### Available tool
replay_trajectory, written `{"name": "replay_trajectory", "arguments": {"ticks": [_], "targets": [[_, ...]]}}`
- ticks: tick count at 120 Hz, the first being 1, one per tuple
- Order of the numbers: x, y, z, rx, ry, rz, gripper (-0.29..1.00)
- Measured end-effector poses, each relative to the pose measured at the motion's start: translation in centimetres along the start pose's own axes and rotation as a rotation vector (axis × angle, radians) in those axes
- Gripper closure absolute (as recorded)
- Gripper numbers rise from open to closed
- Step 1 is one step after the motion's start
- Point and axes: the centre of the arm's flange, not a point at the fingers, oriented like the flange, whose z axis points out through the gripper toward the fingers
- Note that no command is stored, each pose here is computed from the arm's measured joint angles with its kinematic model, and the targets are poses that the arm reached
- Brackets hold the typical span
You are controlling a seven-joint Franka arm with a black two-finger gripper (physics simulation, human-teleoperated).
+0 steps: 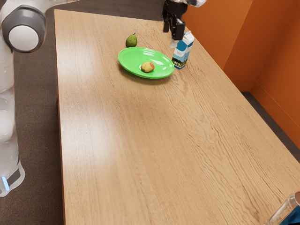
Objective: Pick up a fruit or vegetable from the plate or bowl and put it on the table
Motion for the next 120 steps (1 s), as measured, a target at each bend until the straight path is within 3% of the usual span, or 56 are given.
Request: {"name": "replay_trajectory", "arguments": {"ticks": [16, 33, 52, 65, 79, 94, 120], "targets": [[0.2, 6.3, 0.0, -0.022, -0.005, 0.121, 0.00], [1.6, 9.9, 5.0, -0.045, -0.106, 0.181, 0.00], [1.2, 6.6, 9.0, -0.050, -0.199, 0.118, 0.00], [-5.8, 2.5, 13.6, -0.069, -0.287, 0.040, 0.00], [-10.5, -4.3, 16.5, -0.089, -0.273, -0.113, 0.00], [-8.4, -11.3, 21.3, -0.124, -0.289, -0.224, 0.00], [-5.4, -18.9, 22.8, -0.173, -0.206, -0.215, 0.00]]}}
